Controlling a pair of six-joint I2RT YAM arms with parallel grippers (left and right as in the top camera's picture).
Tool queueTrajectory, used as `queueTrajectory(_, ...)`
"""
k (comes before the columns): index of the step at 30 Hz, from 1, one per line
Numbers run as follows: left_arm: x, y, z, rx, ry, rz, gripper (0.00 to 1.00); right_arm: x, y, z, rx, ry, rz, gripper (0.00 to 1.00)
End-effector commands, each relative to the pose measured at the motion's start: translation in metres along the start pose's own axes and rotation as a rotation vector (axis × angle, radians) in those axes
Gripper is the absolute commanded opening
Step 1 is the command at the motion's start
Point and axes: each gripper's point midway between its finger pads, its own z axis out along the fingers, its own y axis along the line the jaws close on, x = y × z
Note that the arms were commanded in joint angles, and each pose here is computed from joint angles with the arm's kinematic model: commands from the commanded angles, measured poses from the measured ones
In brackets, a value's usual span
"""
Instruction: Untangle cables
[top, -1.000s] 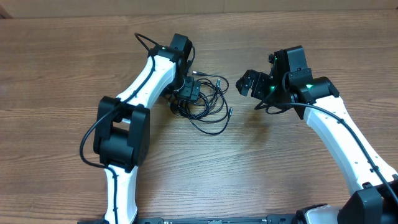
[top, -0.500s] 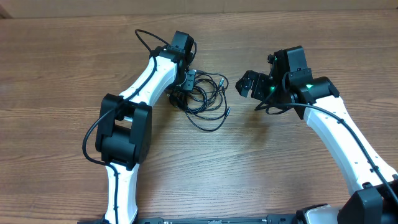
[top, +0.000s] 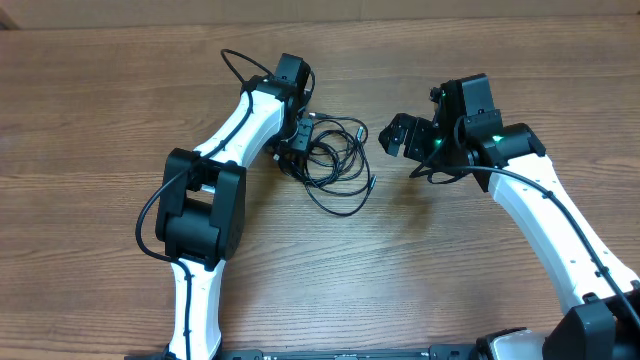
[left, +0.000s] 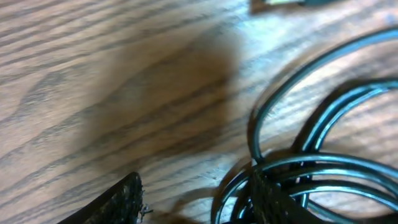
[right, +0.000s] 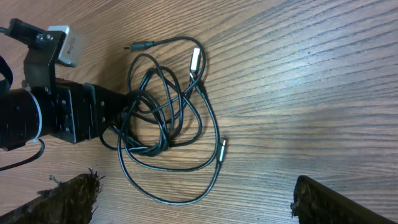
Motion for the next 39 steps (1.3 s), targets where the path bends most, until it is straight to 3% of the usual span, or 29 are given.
queueTrajectory(1,0.020,-0.024,0.019,0.119,0.082,0.132,0.54,-0.003,0.003,-0.009,-0.014,-0.024,-0.008,1.00)
queueTrajectory(12,0.016,-0.040,0.004,0.215,0.038,0.308,0.49,-0.002,0.003,-0.009,-0.011,-0.020,-0.010,1.00)
queueTrajectory(20,0.004,-0.053,-0.024,0.288,-0.041,0.387,0.54,-0.002,0.003,-0.008,-0.012,-0.020,-0.010,1.00)
queueTrajectory(31,0.000,-0.064,-0.031,0.355,-0.070,0.378,0.51,-0.003,0.003,-0.009,-0.011,-0.021,-0.011,1.00)
queueTrajectory(39,-0.008,-0.074,-0.037,0.404,-0.108,0.385,0.56,-0.003,0.002,-0.009,-0.008,-0.022,-0.011,1.00)
